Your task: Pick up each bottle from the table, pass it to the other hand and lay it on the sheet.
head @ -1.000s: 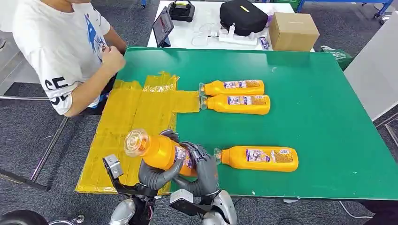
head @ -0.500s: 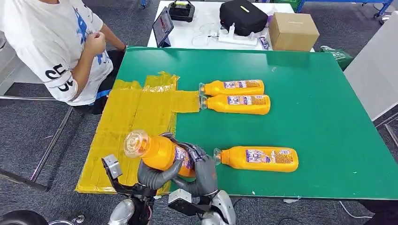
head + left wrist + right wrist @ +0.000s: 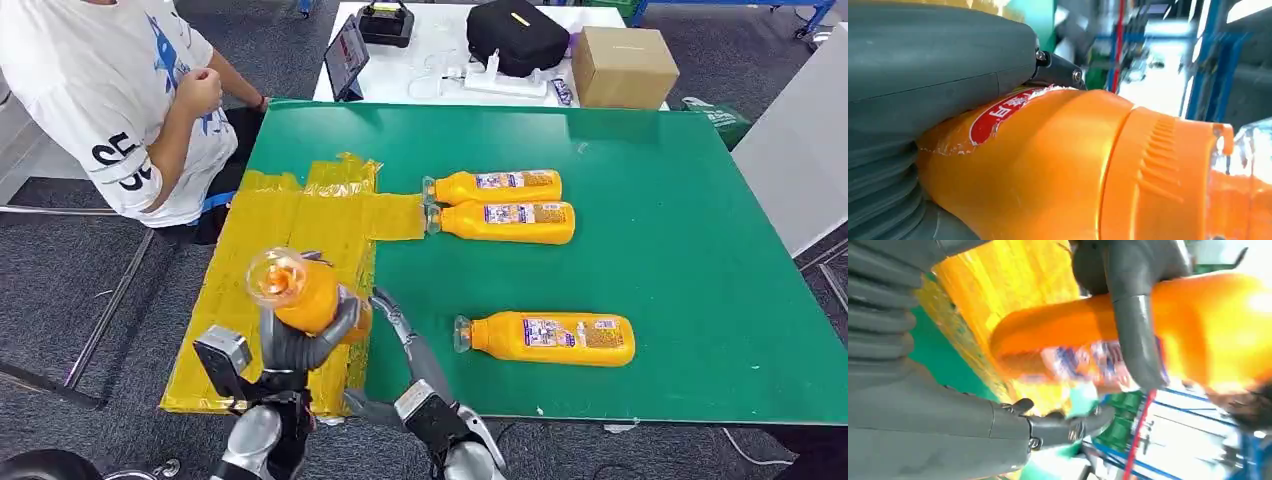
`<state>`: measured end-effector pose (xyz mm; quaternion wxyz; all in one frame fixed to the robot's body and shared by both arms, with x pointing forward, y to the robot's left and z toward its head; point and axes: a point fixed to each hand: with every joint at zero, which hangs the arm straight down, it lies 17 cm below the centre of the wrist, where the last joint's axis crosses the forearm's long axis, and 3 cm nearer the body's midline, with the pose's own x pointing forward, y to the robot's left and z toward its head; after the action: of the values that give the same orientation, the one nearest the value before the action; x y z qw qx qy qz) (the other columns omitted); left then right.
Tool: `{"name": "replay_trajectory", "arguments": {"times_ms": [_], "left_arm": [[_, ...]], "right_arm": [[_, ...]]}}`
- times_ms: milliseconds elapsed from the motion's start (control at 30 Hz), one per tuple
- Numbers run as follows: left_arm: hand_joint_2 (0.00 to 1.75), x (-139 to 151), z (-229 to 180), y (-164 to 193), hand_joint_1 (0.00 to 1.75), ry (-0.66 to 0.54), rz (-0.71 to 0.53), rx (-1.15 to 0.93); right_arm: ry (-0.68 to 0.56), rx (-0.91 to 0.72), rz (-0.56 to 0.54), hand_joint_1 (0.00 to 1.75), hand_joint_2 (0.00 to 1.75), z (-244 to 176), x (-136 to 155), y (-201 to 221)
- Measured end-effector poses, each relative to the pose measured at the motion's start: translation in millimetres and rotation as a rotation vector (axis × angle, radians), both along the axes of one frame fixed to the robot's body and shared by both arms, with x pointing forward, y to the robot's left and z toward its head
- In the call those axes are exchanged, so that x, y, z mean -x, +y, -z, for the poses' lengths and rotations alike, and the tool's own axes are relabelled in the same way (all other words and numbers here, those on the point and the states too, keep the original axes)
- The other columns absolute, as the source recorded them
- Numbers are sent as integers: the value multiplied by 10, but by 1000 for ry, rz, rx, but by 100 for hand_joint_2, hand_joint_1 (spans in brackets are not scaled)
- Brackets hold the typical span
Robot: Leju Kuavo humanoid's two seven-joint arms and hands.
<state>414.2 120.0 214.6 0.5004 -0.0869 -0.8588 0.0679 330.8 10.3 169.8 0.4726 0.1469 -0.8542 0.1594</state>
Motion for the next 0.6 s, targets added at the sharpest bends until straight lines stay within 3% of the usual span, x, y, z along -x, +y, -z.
{"name": "replay_trajectory", "arguments": {"times_ms": [367,500,600], "left_arm": [[175,-307,-340,711,175,-110,-311,-149],[175,-367,-397,809,175,-130,-367,-205],[175,-474,-417,840,175,-145,-442,-368]], "right_arm": [[-74,-173,133,0,0,-540,-103,-552],[-90,-207,161,0,0,-649,-112,-659],[-106,-255,194,0,0,-787,-129,-775]]}}
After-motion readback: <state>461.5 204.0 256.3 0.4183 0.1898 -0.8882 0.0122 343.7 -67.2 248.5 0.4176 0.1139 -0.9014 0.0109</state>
